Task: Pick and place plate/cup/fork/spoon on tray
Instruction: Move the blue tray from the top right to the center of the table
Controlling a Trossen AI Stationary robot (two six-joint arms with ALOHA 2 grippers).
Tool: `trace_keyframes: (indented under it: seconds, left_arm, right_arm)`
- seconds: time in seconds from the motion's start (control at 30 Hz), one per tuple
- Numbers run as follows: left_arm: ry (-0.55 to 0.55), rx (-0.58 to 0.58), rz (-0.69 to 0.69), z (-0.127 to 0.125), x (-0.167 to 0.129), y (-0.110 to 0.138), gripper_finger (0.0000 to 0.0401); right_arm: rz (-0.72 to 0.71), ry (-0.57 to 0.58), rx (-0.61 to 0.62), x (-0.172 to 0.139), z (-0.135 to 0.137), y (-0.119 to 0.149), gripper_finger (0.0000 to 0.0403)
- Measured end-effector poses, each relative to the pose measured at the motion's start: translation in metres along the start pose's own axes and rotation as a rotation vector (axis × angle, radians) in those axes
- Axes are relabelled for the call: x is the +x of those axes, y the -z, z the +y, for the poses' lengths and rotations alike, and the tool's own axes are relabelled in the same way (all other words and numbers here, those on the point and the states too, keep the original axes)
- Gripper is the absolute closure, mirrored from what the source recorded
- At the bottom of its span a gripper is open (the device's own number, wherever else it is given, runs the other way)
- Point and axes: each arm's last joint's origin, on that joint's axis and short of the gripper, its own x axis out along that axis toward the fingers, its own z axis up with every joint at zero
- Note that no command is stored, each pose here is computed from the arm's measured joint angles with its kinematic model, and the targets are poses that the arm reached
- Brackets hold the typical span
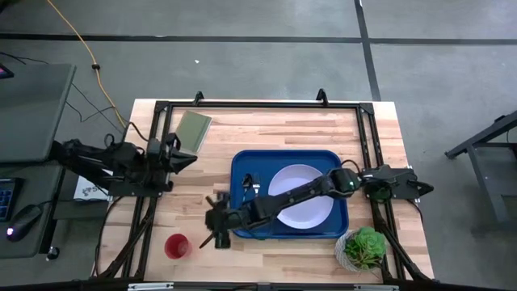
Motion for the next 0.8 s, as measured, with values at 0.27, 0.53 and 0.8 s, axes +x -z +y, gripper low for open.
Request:
trace_keyframes:
  seconds: [0.27,0.53,0.8]
  left_arm:
    - [-0.010,0.025,0.021,-0.002,0.010,0.003,0.0398]
    - [-0.010,0.028,0.030,-0.003,0.012,0.004,0.0397]
    - [0.093,0.039,0.172,-0.017,0.044,0.007,0.0337]
  right_arm:
    - [0.387,0.399,-0.121,-0.068,-0.021,0.014,0.0383]
    - [0.372,0.758,0.043,-0.181,-0.030,0.067,0.0397]
    - [-0.025,0.709,0.339,-0.254,-0.040,0.130,0.0397]
